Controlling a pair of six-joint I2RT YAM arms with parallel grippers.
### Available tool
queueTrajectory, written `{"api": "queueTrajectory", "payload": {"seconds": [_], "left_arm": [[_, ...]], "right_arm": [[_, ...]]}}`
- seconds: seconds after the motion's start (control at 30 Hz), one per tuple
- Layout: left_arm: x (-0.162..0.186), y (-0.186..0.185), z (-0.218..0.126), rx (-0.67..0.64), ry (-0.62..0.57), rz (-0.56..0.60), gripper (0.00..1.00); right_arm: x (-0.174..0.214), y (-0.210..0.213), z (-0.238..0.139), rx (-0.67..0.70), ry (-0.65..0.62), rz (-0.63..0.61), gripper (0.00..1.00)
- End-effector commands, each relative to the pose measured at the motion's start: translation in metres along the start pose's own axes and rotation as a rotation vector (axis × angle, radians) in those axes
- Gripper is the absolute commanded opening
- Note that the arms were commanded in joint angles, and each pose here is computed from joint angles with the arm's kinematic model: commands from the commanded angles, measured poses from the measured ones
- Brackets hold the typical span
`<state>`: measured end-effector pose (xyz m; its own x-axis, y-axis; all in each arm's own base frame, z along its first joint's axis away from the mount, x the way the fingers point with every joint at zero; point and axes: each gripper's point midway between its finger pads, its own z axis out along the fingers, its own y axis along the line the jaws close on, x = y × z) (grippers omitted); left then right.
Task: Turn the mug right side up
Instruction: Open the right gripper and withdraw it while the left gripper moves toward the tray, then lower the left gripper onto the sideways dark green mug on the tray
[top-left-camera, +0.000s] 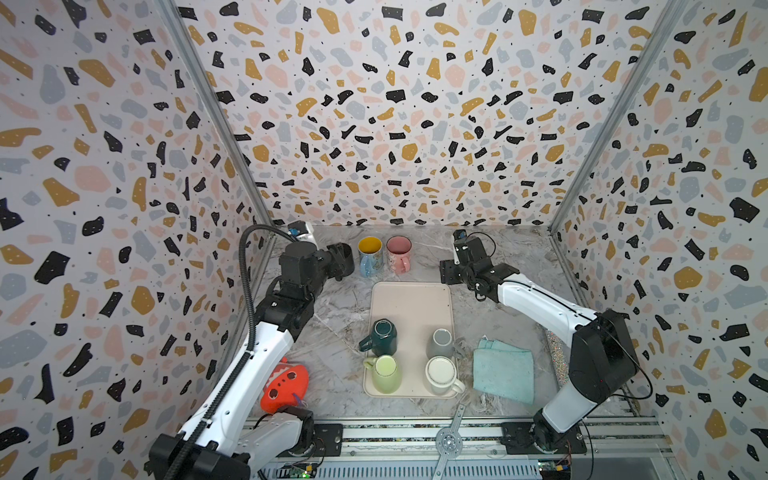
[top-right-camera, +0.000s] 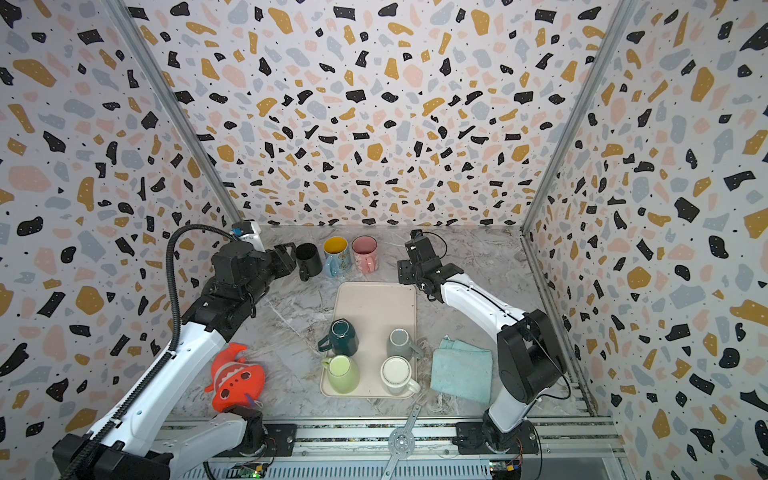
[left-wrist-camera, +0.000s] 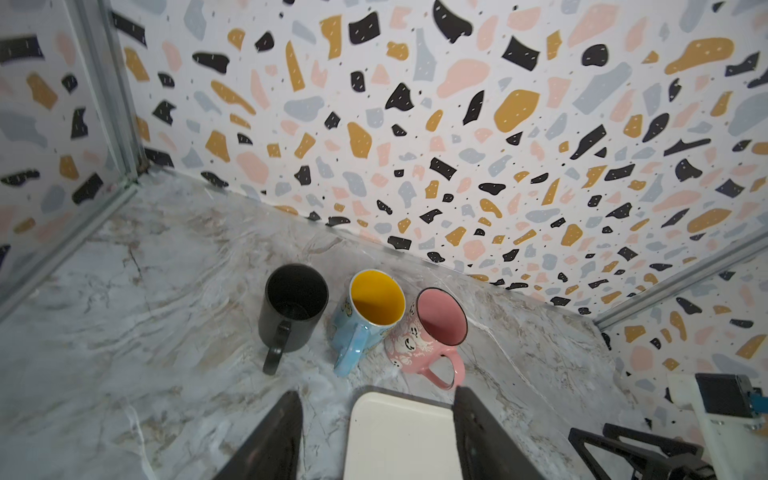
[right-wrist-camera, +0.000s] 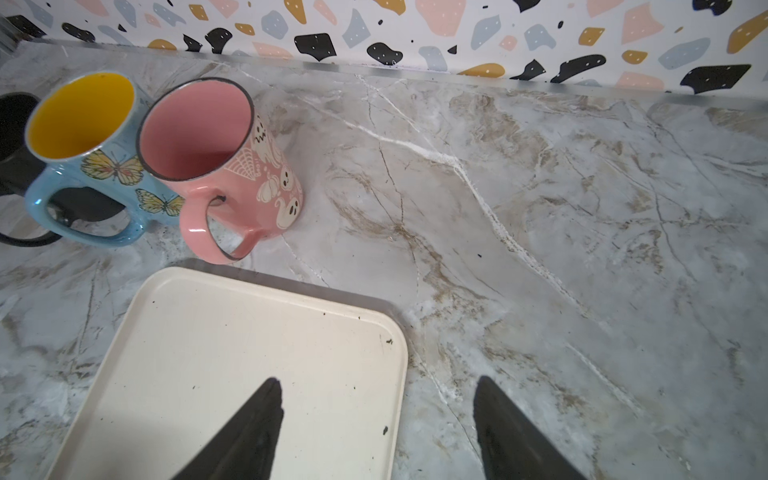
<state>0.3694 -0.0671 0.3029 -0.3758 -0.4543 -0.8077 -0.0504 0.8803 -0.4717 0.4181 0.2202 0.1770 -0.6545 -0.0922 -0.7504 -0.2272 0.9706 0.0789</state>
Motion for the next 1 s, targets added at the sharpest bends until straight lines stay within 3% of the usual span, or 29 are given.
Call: {"api": "queueTrajectory", "payload": {"seconds": [0.0, 0.27, 0.4, 0.6, 0.7, 0.97], "left_arm": [[0.028, 0.008, 0.01, 0.086, 0.143, -0.281, 0.59], [0.088, 0.021, 0.018, 0.103, 0.391, -0.735, 0.59], [0.124, 0.02, 0.013, 0.078, 0.559, -0.896, 0.59], [0.148, 0.039, -0.008, -0.096, 0.596, -1.048, 0.58], [0.157, 0.042, -0.018, -0.121, 0.605, -1.121, 0.57], [0.171, 0.053, -0.033, -0.204, 0.634, -1.099, 0.57]], "right_arm": [[-0.012, -0.001, -0.015, -0.021, -0.049, 0.031, 0.74], [-0.007, -0.006, -0.013, -0.028, -0.047, 0.066, 0.75], [-0.007, -0.007, -0.016, -0.028, -0.052, 0.067, 0.75], [-0.005, -0.009, -0.016, -0.032, -0.055, 0.08, 0.75], [-0.003, -0.009, -0.015, -0.033, -0.05, 0.082, 0.75], [-0.001, -0.005, -0.01, -0.052, -0.041, 0.089, 0.75]]}}
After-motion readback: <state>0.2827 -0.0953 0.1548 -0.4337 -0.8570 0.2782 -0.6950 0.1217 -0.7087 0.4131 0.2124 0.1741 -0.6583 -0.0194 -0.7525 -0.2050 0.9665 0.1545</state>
